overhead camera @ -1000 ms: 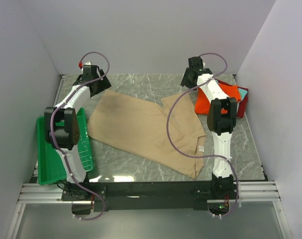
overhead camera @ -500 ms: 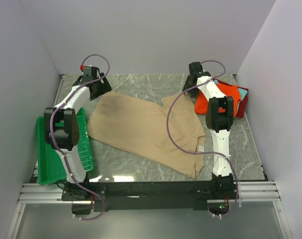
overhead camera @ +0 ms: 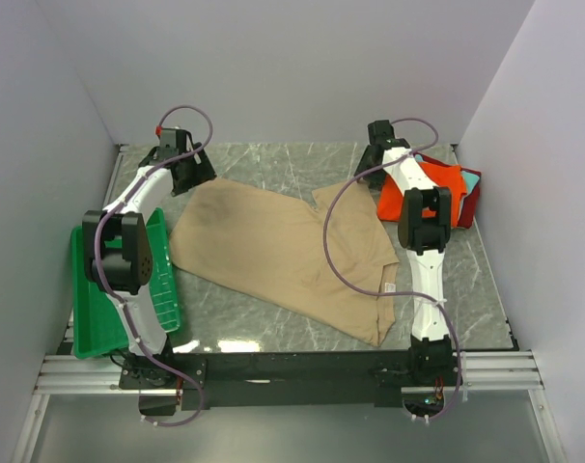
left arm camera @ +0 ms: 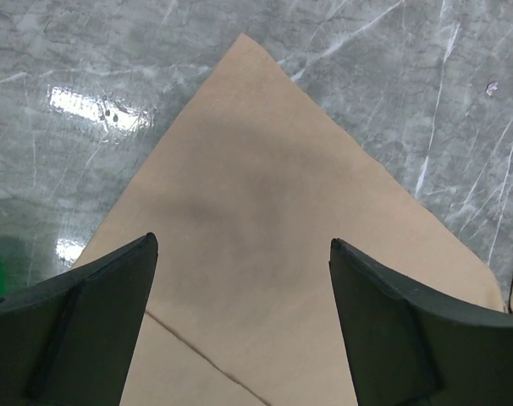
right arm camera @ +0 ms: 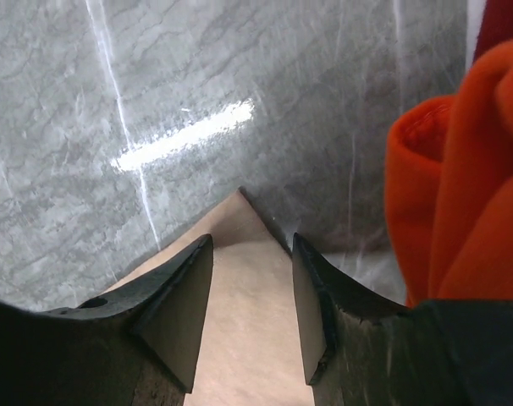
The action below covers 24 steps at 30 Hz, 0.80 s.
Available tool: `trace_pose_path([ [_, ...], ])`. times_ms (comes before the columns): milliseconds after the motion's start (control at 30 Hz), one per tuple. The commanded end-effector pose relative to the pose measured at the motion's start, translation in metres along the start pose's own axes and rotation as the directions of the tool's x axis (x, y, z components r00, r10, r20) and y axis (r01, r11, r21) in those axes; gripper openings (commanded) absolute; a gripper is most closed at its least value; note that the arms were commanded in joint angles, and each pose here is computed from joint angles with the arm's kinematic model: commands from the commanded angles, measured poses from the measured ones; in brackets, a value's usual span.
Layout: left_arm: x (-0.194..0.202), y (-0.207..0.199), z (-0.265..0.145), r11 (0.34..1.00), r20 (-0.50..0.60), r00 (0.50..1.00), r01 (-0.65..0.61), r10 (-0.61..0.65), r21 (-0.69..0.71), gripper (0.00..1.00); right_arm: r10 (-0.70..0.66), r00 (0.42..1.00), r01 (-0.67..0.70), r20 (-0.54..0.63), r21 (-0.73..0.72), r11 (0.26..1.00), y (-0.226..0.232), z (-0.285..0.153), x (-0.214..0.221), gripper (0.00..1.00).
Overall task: Fold and stack the t-shirts
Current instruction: Fold the tshirt
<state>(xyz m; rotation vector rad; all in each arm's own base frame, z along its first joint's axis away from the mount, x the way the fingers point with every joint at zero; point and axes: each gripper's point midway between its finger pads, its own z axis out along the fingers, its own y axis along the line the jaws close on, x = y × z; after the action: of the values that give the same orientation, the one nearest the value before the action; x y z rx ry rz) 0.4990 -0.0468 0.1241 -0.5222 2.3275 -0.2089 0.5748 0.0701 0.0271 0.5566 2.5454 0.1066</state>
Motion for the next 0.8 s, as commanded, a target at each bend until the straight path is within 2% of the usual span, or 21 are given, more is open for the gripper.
trace_pose_path([
  [0,-0.028,-0.009,-0.015,1.0,0.07,0.997,-0.018,0.016,0.022,0.89,0.037,0.999,-0.037,0.021,-0.029,0.999,0.001,0.002,-0.015,0.5],
  [200,-0.03,-0.012,-0.01,0.999,0.069,0.997,-0.019,0.017,0.027,0.88,0.039,0.999,-0.038,0.006,-0.036,0.999,0.002,0.005,-0.017,0.48],
  [567,-0.028,-0.008,0.01,0.999,0.044,0.998,-0.034,0.034,-0.002,0.88,-0.008,0.999,0.005,-0.031,-0.089,0.996,0.009,0.006,-0.008,0.36],
  [767,-0.03,-0.006,0.023,0.998,0.038,0.998,-0.051,0.052,-0.022,0.86,-0.018,0.999,0.014,-0.034,-0.106,0.994,0.012,0.006,-0.007,0.18],
])
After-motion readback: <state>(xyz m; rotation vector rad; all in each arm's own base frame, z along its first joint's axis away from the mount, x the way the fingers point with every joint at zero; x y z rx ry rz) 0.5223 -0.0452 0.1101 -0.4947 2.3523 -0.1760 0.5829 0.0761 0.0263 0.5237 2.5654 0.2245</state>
